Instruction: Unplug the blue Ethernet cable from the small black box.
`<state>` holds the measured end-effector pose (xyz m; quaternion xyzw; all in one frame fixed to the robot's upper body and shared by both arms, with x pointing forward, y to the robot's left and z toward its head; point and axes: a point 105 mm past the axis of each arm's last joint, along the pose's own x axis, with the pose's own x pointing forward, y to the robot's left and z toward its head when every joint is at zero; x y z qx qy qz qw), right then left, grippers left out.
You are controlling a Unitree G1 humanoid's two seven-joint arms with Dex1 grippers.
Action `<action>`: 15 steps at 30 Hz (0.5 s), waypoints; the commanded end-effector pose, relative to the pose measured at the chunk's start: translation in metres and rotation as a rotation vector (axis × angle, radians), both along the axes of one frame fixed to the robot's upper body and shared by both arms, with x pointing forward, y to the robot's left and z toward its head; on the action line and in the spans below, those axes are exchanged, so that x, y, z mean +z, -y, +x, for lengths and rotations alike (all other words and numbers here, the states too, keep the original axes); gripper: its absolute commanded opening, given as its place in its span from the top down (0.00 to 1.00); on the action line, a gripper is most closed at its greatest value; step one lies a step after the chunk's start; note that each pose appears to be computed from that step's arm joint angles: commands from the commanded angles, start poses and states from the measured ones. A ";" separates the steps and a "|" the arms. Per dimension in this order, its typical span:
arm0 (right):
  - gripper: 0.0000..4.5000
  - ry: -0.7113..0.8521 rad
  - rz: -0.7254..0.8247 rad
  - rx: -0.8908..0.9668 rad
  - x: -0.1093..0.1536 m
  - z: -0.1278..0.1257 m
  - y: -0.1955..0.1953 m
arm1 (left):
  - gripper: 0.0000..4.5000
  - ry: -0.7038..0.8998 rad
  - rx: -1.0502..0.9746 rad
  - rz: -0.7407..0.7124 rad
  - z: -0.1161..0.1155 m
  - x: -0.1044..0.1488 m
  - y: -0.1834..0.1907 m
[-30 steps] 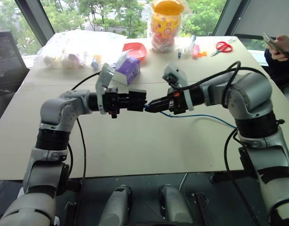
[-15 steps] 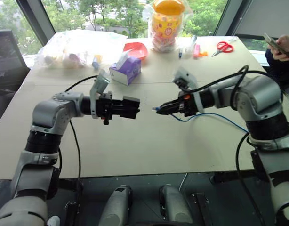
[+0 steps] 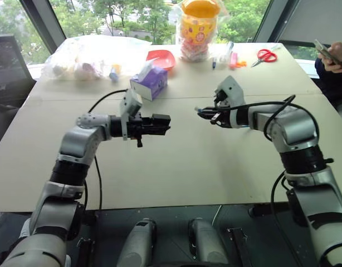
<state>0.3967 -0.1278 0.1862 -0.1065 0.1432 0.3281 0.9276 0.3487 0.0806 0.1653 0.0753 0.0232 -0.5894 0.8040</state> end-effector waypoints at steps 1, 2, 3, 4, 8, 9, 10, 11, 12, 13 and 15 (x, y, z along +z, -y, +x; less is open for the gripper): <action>0.98 0.095 0.022 -0.235 0.007 0.019 0.024 | 0.88 0.082 0.088 -0.031 0.014 -0.001 0.013; 0.90 0.073 0.045 -0.280 0.002 0.021 0.027 | 0.88 0.089 0.109 -0.050 0.017 -0.004 0.020; 0.81 0.062 0.063 -0.308 -0.001 0.021 0.028 | 0.88 0.095 0.124 -0.060 0.019 -0.007 0.025; 0.73 0.058 0.083 -0.328 -0.001 0.021 0.029 | 0.88 0.102 0.137 -0.066 0.021 -0.009 0.029; 0.27 0.070 0.124 -0.389 0.006 0.020 0.035 | 0.88 0.091 0.156 -0.107 0.024 -0.016 0.040; 0.16 0.071 0.124 -0.391 0.007 0.019 0.036 | 0.88 0.086 0.163 -0.116 0.025 -0.017 0.041; 0.04 0.061 0.128 -0.386 0.008 0.017 0.036 | 0.88 0.086 0.171 -0.120 0.026 -0.018 0.043; 0.02 0.064 0.128 -0.382 0.012 0.014 0.038 | 0.88 0.096 0.174 -0.117 0.027 -0.020 0.045; 0.02 0.071 0.127 -0.387 0.016 0.013 0.041 | 0.88 0.111 0.177 -0.108 0.027 -0.022 0.047; 0.02 0.075 0.130 -0.401 0.019 0.011 0.045 | 0.88 0.116 0.172 -0.106 0.027 -0.023 0.049; 0.02 0.081 0.144 -0.437 0.026 0.008 0.054 | 0.88 0.136 0.171 -0.092 0.027 -0.027 0.049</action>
